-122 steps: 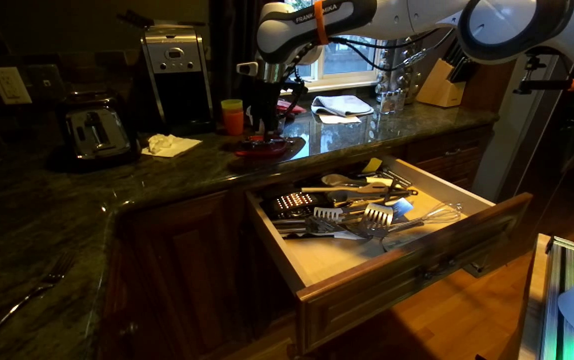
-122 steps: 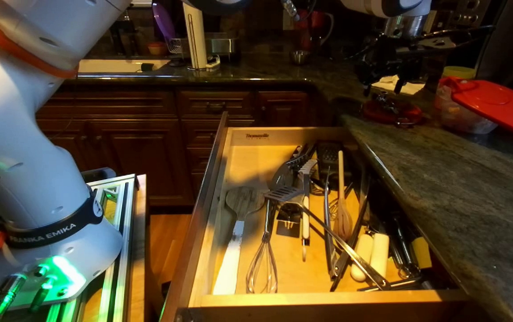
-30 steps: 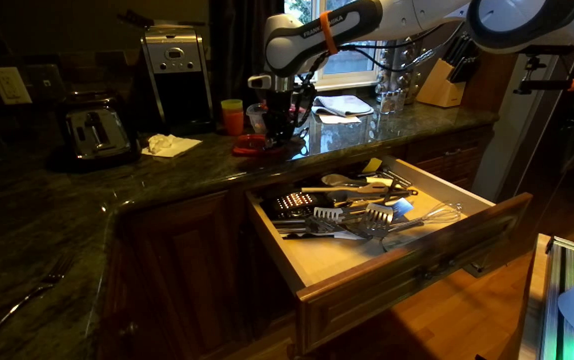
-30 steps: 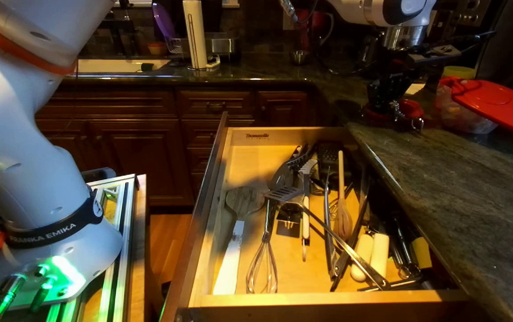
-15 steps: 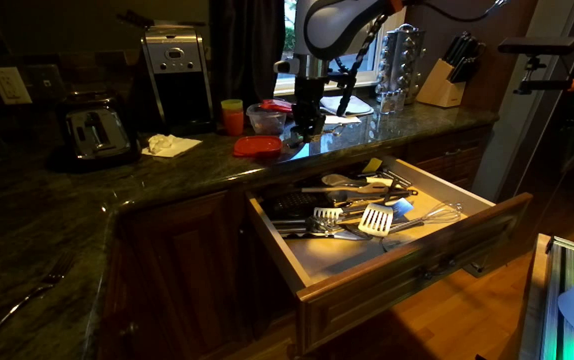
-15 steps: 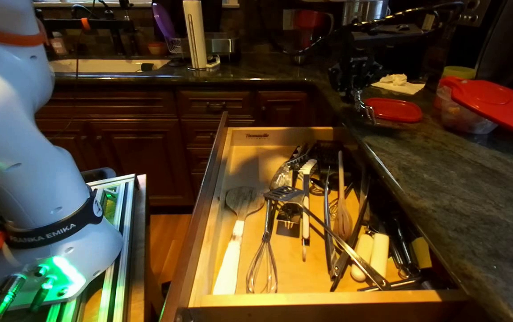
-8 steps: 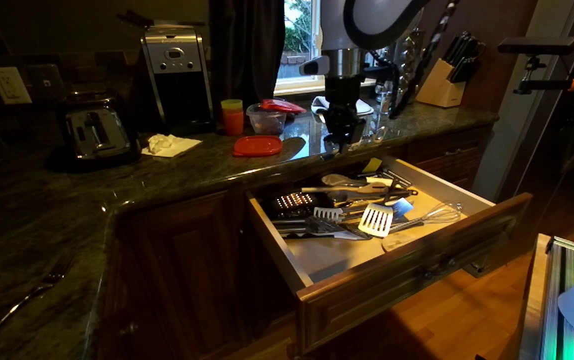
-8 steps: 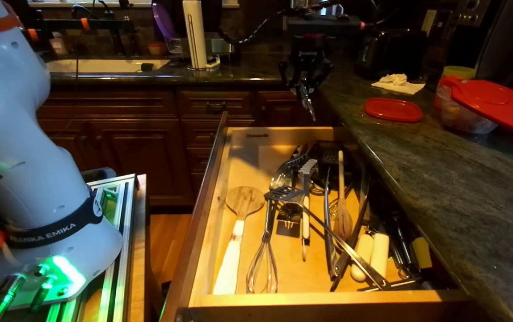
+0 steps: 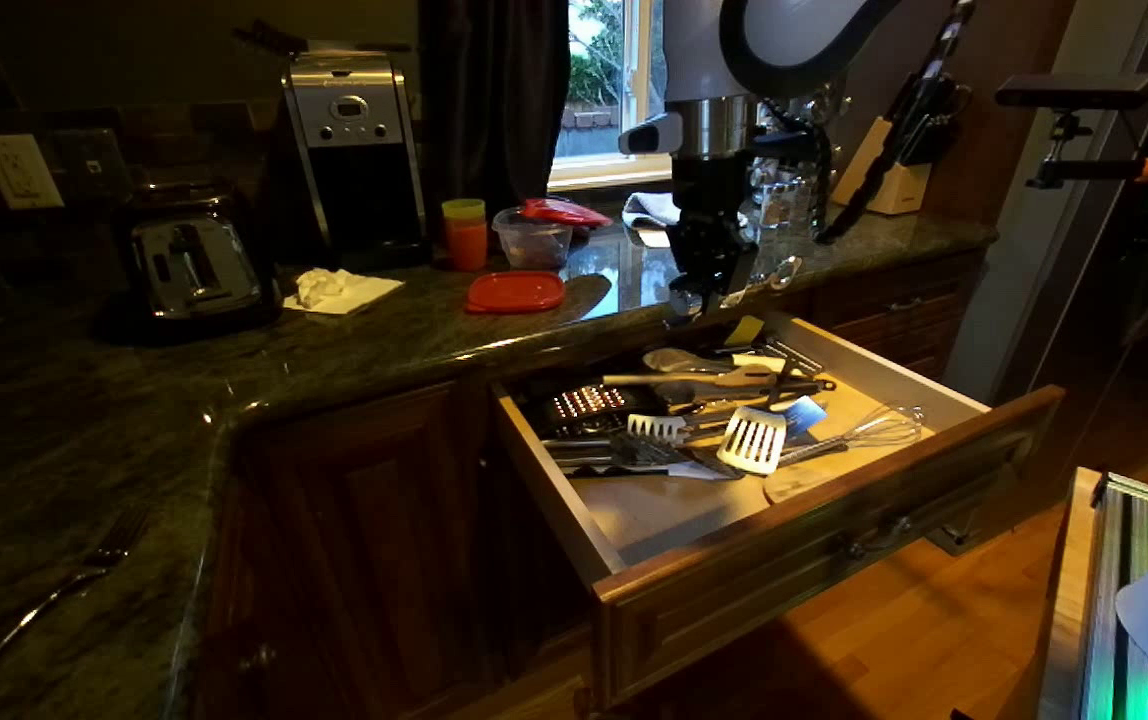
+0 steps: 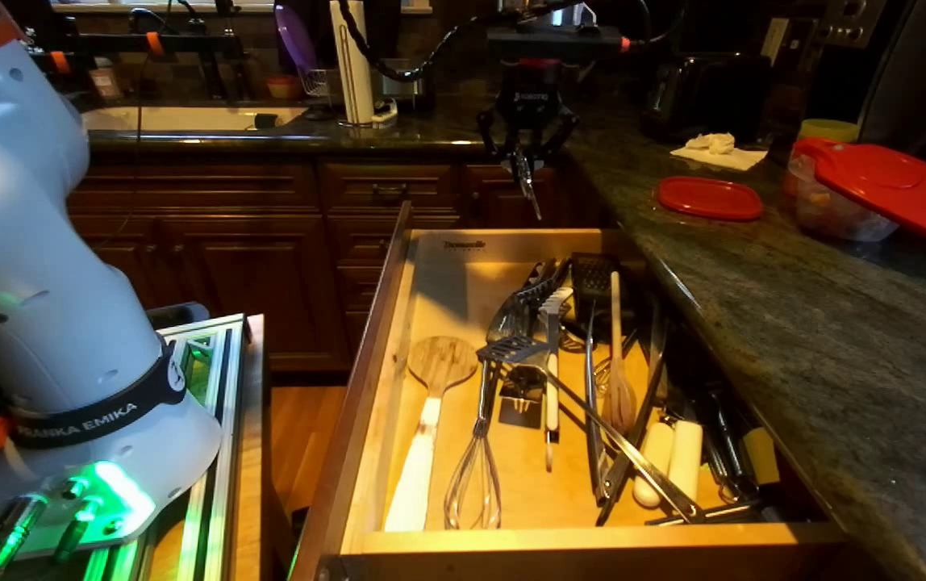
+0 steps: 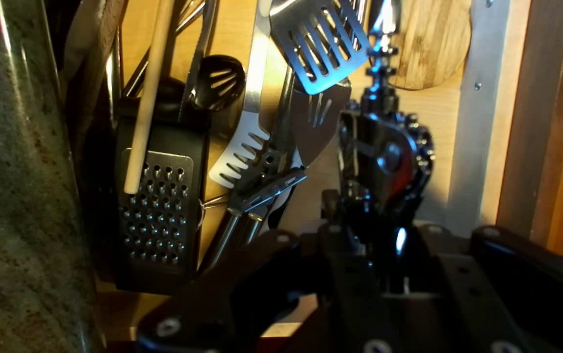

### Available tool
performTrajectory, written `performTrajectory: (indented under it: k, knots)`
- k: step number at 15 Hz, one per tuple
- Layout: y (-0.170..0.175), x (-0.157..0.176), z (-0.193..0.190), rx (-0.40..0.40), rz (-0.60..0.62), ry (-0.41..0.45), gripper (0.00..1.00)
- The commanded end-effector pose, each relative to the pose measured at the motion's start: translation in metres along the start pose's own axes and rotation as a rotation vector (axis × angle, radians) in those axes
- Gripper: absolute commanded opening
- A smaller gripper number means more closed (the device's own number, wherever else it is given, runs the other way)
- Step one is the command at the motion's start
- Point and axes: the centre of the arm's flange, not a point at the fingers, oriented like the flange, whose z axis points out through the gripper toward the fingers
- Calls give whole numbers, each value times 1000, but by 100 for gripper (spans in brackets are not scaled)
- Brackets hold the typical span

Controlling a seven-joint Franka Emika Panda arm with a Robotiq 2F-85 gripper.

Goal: Put the can opener into the drawer

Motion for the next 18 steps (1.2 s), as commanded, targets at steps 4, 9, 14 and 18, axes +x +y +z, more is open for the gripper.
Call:
performTrajectory:
  k: [4, 9, 14, 18]
  knots:
    - [4, 29, 9, 31, -74, 7, 4]
    - [2, 82, 41, 113, -175, 32, 4]
    - [4, 114, 84, 265, -157, 114, 4]
    - [9, 119, 122, 374, -66, 192, 4]
